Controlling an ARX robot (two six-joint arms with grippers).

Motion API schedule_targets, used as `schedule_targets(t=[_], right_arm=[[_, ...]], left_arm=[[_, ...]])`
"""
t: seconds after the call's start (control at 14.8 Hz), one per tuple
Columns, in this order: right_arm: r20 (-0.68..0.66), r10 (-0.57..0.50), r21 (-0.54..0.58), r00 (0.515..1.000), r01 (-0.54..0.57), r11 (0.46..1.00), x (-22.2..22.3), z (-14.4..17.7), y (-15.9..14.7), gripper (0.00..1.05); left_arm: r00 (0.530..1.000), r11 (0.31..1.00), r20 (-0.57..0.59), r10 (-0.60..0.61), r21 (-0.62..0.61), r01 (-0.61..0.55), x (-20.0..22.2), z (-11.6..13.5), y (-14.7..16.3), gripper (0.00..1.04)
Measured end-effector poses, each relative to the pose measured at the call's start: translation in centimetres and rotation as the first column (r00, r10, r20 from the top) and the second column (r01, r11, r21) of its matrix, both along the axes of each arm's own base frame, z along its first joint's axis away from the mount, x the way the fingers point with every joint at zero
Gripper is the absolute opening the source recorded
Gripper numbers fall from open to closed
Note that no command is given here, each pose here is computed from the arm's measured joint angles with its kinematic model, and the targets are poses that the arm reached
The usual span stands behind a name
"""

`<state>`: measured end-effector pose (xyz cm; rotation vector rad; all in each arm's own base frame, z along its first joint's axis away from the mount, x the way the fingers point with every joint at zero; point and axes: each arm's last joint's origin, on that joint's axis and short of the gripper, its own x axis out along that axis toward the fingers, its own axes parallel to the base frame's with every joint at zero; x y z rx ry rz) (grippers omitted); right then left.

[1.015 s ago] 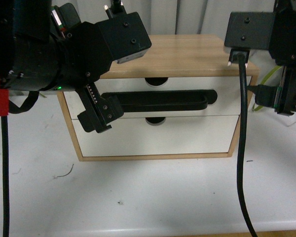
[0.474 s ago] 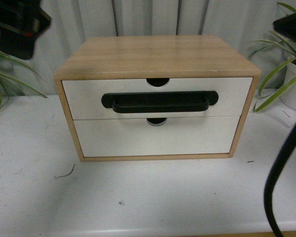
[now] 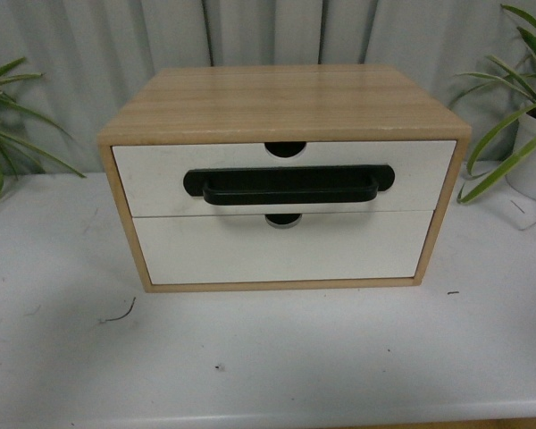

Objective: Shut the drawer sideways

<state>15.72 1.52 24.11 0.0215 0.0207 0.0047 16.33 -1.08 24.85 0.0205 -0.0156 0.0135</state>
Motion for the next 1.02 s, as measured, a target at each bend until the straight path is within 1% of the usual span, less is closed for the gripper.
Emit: schedule_targets(t=[0.07,0.14,0.2,0.27,0.34,0.61,0.95,1.02], right_arm=[[0.010,-0.007,-0.009,1.000,0.007,1.000,-1.1,-1.2,-0.4,0.51],[0.025,0.004,-0.015,1.000,-0.004,1.000,-1.9,-2.3,-1.2,0.36],[0.019,-0.034,-0.015,0.999,0.034,0.999,-2.2,-3.1,-1.7,0.21],[0.016,-0.008,-0.016,1.000,0.009,1.000,-2.5,-3.6,-1.6,0.10],[0.015,-0.004,-0.020,1.000,0.004,1.000,-2.8,-4.3,-1.5,0.02],[0.018,-0.005,-0.020,1.000,0.005,1.000,-3.8,-5.7,-1.5,0.02],[0.020,-0.004,-0.022,1.000,0.005,1.000,-4.5,-6.4,-1.5,0.02],[0.038,-0.004,-0.022,0.999,0.005,1.000,-4.6,-6.8,-1.5,0.02]], left_arm=[[1.000,1.000,0.000,-0.023,-0.007,0.023,-0.5,-1.0,0.4,0.53],[1.000,1.000,-0.020,-0.014,-0.014,0.013,-1.0,-2.3,1.0,0.39],[0.999,1.000,-0.033,0.002,-0.016,-0.002,-1.4,-3.3,1.2,0.26],[1.000,1.000,-0.027,-0.014,-0.015,0.013,-1.9,-3.8,1.1,0.13],[1.000,1.000,-0.014,-0.017,-0.020,0.016,-2.3,-4.2,1.0,0.02],[1.000,1.000,-0.019,-0.014,-0.017,0.014,-3.6,-6.0,1.1,0.02],[1.000,1.000,-0.019,-0.014,-0.017,0.014,-4.5,-7.0,1.1,0.02],[1.000,1.000,-0.015,-0.014,-0.017,0.014,-4.7,-7.1,1.1,0.02]])
